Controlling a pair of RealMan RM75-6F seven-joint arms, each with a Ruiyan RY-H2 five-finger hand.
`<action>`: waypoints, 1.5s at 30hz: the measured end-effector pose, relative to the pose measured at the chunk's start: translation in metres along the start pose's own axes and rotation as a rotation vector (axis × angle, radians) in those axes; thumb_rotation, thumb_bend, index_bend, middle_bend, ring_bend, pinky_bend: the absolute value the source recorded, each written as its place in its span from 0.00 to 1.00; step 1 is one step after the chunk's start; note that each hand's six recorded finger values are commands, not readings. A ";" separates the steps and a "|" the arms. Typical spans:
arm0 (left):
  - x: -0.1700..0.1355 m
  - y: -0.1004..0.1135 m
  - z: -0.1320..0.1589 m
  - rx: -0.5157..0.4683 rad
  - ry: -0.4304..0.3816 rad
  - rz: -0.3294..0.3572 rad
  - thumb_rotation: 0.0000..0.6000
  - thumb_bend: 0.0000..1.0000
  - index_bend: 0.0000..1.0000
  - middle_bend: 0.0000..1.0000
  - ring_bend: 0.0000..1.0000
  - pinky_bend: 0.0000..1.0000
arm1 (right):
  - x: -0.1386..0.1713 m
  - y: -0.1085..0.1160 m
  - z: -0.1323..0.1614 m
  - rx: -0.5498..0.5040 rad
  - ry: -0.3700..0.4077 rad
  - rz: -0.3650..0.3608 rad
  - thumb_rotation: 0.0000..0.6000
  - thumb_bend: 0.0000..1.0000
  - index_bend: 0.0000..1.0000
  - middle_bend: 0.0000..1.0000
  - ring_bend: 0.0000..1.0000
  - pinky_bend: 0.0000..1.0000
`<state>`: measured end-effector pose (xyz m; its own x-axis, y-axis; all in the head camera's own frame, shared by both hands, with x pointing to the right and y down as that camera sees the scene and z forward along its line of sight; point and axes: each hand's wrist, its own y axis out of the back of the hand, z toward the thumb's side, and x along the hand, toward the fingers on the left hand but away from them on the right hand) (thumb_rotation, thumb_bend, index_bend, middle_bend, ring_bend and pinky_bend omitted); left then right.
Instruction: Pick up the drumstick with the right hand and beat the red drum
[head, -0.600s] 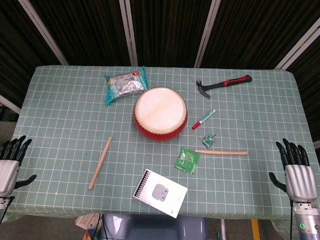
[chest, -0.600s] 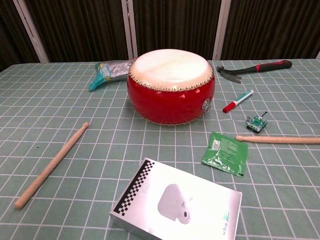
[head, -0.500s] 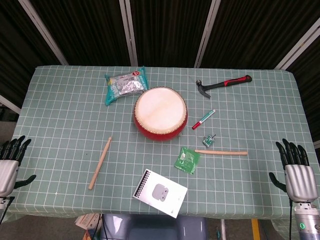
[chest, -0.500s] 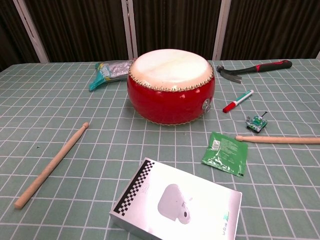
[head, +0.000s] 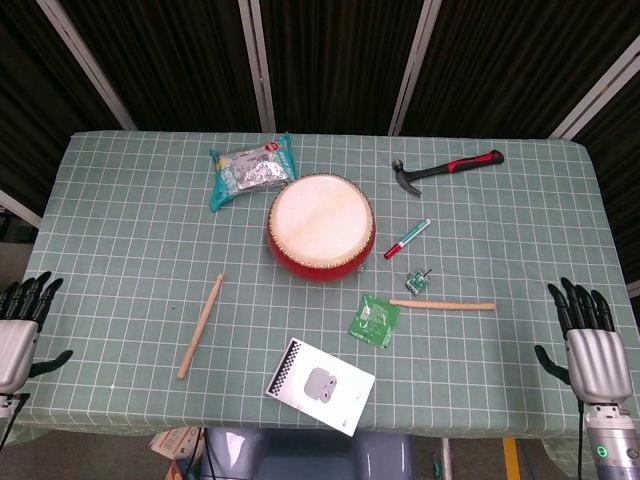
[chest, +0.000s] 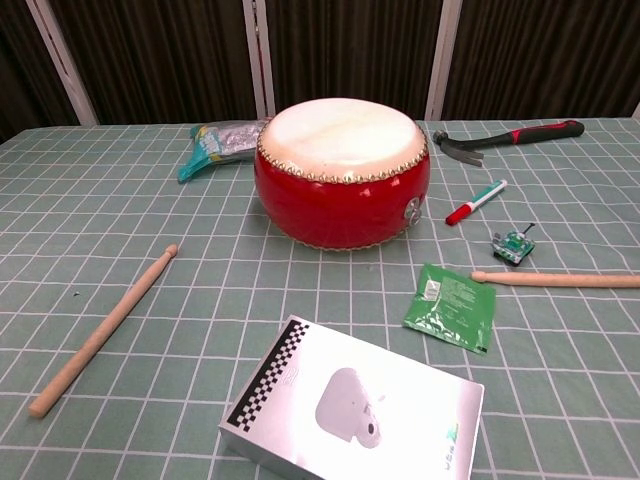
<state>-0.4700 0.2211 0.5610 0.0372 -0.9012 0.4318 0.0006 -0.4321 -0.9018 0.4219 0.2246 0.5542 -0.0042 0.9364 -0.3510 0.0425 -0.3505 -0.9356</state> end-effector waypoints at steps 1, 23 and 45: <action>0.000 0.000 0.000 -0.001 -0.001 0.000 1.00 0.00 0.00 0.00 0.00 0.00 | -0.002 0.002 0.003 -0.012 0.003 -0.010 1.00 0.29 0.00 0.12 0.19 0.23; -0.001 -0.001 0.004 -0.021 -0.032 -0.019 1.00 0.00 0.00 0.00 0.00 0.00 | -0.079 -0.059 0.078 -0.009 0.025 0.178 1.00 0.30 0.46 1.00 1.00 1.00; 0.000 -0.003 0.004 -0.055 -0.037 -0.048 1.00 0.00 0.00 0.00 0.00 0.00 | -0.110 -0.115 0.091 0.022 -0.039 0.307 1.00 0.34 0.47 1.00 1.00 1.00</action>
<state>-0.4659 0.2225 0.5641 0.0752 -0.8781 0.4726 -0.0511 -0.4767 -0.8776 0.3269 0.1603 0.6964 -0.0325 0.7854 -0.6181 0.0260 -0.6176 -0.7861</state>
